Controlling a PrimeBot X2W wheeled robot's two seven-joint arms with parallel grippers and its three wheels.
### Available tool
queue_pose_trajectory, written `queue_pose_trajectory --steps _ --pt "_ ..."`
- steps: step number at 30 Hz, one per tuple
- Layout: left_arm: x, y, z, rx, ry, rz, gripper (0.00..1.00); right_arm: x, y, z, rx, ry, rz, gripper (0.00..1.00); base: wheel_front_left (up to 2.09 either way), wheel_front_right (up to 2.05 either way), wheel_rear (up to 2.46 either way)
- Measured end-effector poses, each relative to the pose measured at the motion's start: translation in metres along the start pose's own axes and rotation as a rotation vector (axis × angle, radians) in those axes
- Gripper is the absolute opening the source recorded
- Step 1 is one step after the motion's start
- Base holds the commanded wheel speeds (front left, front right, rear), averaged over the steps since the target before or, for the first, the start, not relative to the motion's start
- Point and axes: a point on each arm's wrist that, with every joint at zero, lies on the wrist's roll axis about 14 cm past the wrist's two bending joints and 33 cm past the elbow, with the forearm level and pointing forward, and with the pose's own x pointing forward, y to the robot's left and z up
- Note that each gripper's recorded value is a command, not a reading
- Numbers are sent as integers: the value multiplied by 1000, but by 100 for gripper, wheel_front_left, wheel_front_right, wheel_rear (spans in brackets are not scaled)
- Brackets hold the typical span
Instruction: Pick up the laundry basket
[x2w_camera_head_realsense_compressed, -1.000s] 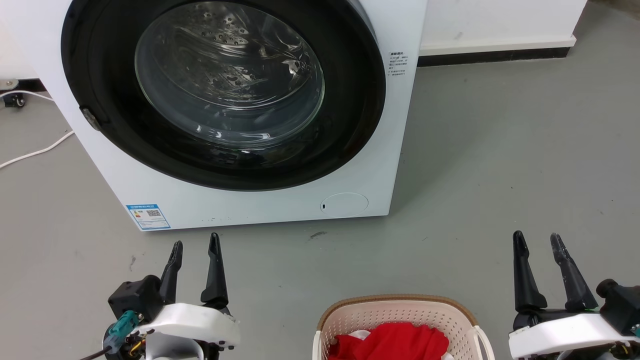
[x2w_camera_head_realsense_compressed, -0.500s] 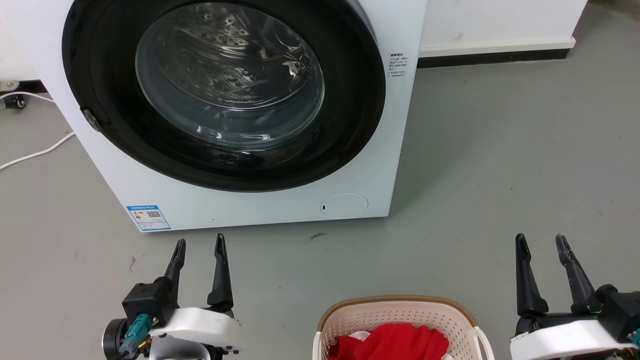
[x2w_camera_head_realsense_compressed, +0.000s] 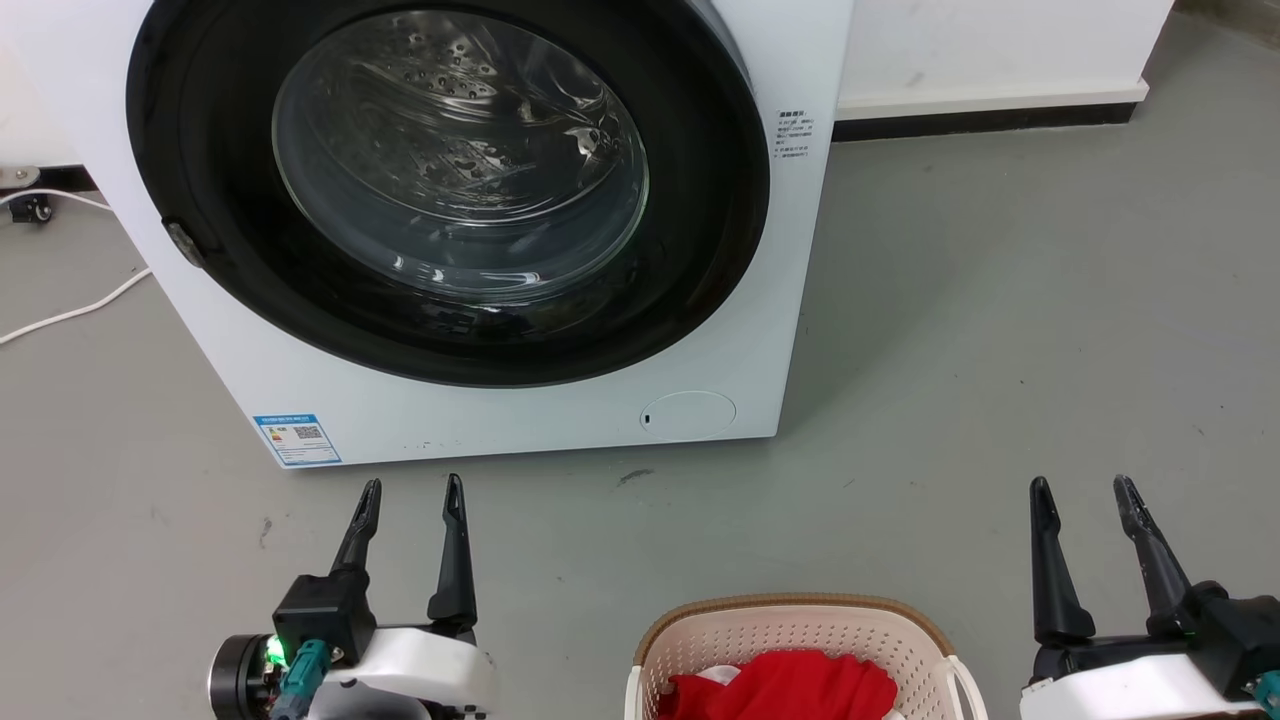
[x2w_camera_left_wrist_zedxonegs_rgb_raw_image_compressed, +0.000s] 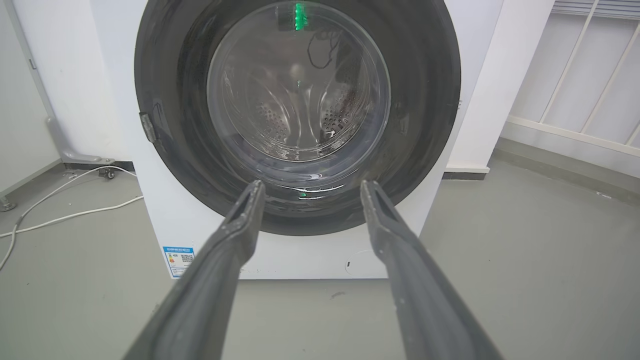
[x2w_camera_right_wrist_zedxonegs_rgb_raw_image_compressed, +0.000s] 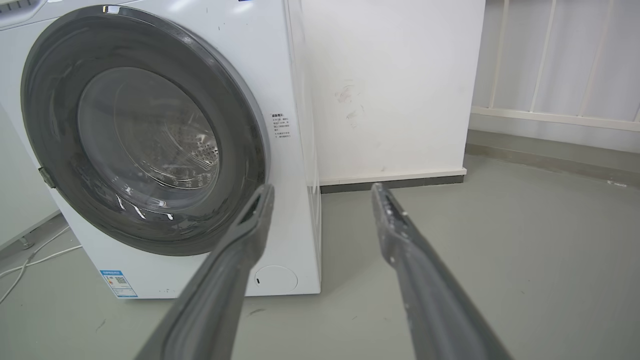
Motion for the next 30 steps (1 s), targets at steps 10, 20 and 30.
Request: queue_pose_trajectory --steps 10,20,30 --pt "-2 -2 1 59 -15 -11 100 -3 3 0 -48 -5 15 100 0 0 0" --pt "-3 0 0 53 -12 -3 100 -4 2 -2 -34 -2 10 100 0 0 0" --pt "-3 1 -3 48 -3 -1 100 -4 2 -4 -26 4 11 100 0 0 0"
